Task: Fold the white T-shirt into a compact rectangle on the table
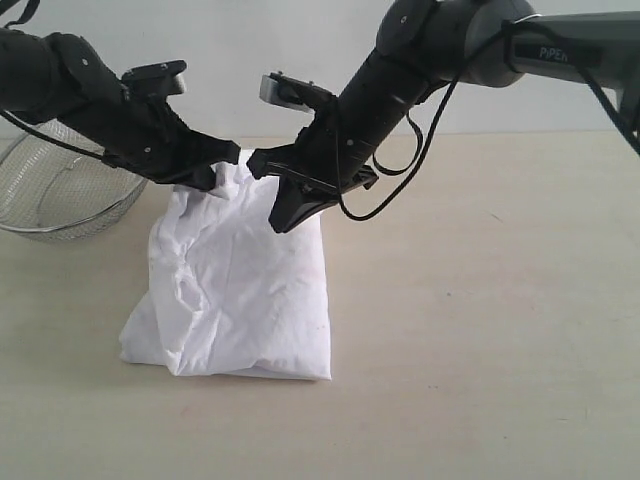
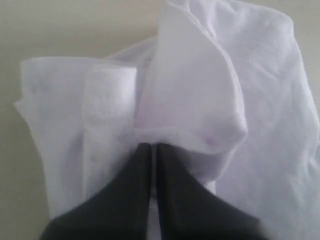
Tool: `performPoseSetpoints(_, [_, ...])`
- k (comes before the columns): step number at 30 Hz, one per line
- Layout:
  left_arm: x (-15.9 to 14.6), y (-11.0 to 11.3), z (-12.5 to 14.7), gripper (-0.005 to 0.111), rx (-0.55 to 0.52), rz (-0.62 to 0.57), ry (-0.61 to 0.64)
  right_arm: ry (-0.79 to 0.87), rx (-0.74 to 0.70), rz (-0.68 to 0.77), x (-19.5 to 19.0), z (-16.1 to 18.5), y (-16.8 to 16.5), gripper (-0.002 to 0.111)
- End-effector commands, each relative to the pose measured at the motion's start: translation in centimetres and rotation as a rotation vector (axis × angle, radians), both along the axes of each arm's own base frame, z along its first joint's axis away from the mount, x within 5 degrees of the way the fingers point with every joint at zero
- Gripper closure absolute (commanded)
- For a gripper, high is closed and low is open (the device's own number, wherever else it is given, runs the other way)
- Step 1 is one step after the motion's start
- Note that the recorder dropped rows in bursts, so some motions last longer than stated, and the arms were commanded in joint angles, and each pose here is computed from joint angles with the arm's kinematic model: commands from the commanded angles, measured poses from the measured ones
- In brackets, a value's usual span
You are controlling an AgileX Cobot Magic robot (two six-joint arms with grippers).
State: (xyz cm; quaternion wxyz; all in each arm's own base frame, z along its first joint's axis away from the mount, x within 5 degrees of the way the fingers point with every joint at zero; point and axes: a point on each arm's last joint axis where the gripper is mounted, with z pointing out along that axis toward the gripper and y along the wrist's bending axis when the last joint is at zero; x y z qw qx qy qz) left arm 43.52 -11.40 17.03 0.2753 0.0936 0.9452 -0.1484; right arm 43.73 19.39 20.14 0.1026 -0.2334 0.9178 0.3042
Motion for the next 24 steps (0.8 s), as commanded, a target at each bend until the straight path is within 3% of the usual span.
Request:
performPoseSetpoints(1, [0.5, 1.3, 1.8, 0.102, -0.002, 0.030, -0.039, -0.006, -0.008, 0.012, -0.1, 0.2, 0.0, 0.108])
performPoseSetpoints(12, [-1.0, 2.1, 6.8, 0.102, -0.018, 0.021, -0.083, -0.004, -0.008, 0.010, -0.1, 0.2, 0.0, 0.108])
performPoseSetpoints(17, [-2.4, -1.6, 7.1, 0.102, -0.129, -0.092, -0.029, -0.013, -0.008, 0.007, 0.0, 0.2, 0.0, 0.108])
performPoseSetpoints(21, [-3.1, -5.0, 5.7, 0.102, -0.114, -0.167, -0.009, -0.016, -0.007, 0.005, 0.0, 0.2, 0.0, 0.108])
performPoseSetpoints(24, [-2.7, -6.3, 4.3, 0.102, -0.108, -0.158, -0.031, -0.014, -0.007, 0.006, 0.0, 0.2, 0.0, 0.108])
